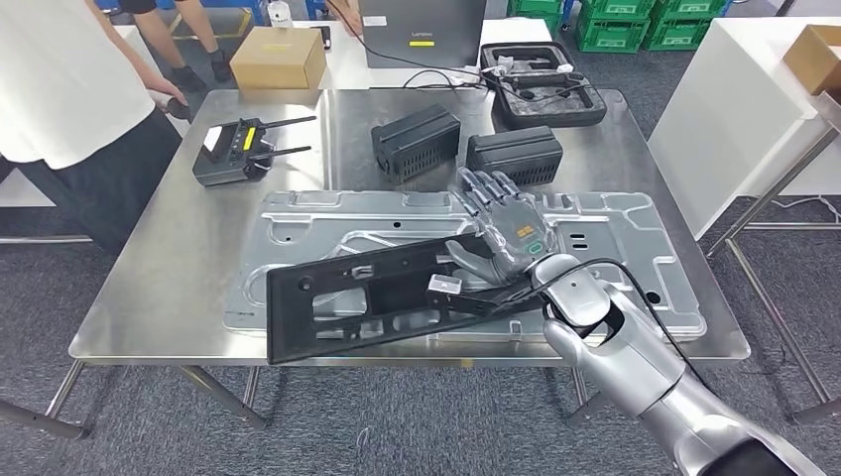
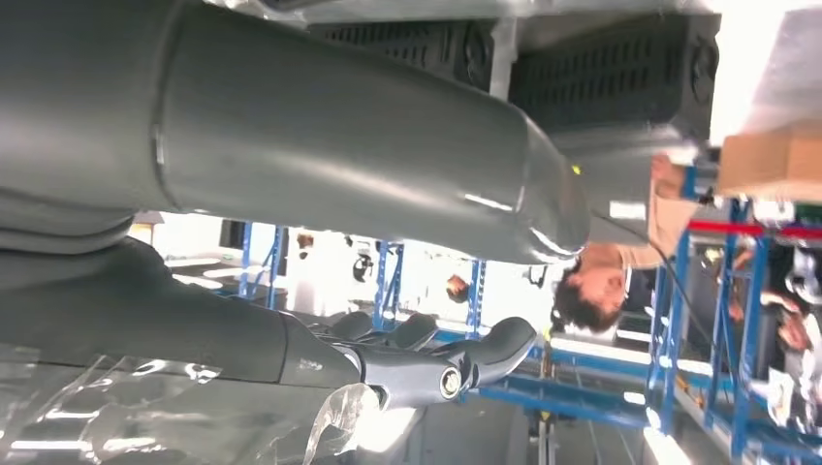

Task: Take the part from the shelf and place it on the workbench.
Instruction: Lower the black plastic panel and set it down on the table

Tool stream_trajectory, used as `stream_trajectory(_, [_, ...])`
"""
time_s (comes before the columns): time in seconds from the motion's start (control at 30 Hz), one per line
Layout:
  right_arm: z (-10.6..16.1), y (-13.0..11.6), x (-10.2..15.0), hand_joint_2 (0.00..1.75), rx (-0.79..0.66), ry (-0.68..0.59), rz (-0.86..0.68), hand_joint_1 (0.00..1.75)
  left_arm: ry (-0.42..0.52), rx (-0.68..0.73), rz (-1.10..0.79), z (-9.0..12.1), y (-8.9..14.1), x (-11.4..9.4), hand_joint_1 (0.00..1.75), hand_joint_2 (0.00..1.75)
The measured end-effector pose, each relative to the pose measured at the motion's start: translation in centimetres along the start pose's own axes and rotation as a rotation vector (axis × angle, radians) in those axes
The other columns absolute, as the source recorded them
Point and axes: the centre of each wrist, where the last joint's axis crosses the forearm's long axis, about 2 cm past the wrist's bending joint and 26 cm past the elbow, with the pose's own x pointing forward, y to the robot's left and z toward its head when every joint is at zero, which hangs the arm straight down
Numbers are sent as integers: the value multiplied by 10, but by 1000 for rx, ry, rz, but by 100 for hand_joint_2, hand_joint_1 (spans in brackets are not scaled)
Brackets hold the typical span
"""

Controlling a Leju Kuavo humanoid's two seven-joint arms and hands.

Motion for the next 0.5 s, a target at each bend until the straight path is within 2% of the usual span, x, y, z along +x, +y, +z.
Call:
stream_trajectory(0.27, [-2,-16,0,0,-29,-9,-5,0,-4,0,4,0,0,0,0,0])
stream_trajectory(0.5, [6,-15,-7,0,-7,13,-11,0,0,-2,14,0,-1,-4,0,0])
